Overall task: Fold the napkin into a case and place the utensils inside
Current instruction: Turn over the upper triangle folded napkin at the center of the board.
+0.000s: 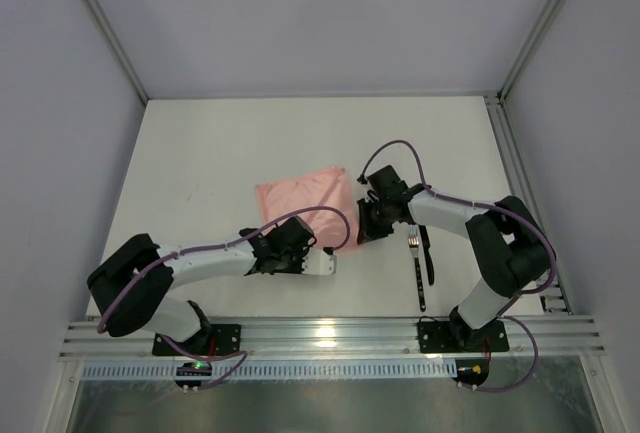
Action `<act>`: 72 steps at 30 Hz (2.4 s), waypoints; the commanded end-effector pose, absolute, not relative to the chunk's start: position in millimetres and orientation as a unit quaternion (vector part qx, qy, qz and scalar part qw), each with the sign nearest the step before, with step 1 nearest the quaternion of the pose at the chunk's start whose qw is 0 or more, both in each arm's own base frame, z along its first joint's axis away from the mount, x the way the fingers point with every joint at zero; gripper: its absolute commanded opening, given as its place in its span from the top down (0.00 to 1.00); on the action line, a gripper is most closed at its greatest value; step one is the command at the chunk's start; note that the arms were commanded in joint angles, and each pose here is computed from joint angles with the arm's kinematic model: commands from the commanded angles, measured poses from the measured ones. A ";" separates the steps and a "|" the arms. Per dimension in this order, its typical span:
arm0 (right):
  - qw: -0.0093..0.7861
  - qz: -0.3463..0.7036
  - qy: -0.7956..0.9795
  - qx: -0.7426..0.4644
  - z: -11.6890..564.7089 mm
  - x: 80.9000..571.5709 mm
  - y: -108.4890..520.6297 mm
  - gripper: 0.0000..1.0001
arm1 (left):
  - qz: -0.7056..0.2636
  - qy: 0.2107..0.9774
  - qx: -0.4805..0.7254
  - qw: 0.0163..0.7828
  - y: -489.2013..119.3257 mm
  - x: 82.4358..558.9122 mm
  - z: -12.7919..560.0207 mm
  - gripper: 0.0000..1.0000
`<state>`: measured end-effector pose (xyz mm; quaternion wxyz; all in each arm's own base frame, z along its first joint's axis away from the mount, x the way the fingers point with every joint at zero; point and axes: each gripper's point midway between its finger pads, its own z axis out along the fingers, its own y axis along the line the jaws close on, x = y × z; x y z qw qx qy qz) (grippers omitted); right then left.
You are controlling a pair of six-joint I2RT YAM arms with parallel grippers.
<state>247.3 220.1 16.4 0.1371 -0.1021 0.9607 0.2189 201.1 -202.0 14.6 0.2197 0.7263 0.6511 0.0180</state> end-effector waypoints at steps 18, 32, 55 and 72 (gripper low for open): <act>0.211 0.326 0.922 0.009 55.0 247.6 217.2 0.29 | 0.016 0.659 0.718 0.224 -197.2 197.9 33.2 1.00; 0.168 0.354 0.918 0.069 13.9 230.3 220.5 0.32 | 0.009 0.674 0.697 0.243 -197.7 204.0 53.2 1.00; 0.628 0.127 0.571 -0.514 141.1 166.2 246.2 0.33 | -0.045 0.712 0.670 0.207 -197.3 212.8 77.1 1.00; 0.564 -0.059 0.526 -0.634 52.7 206.9 301.2 0.33 | -0.062 0.715 0.666 0.203 -198.8 212.3 81.4 1.00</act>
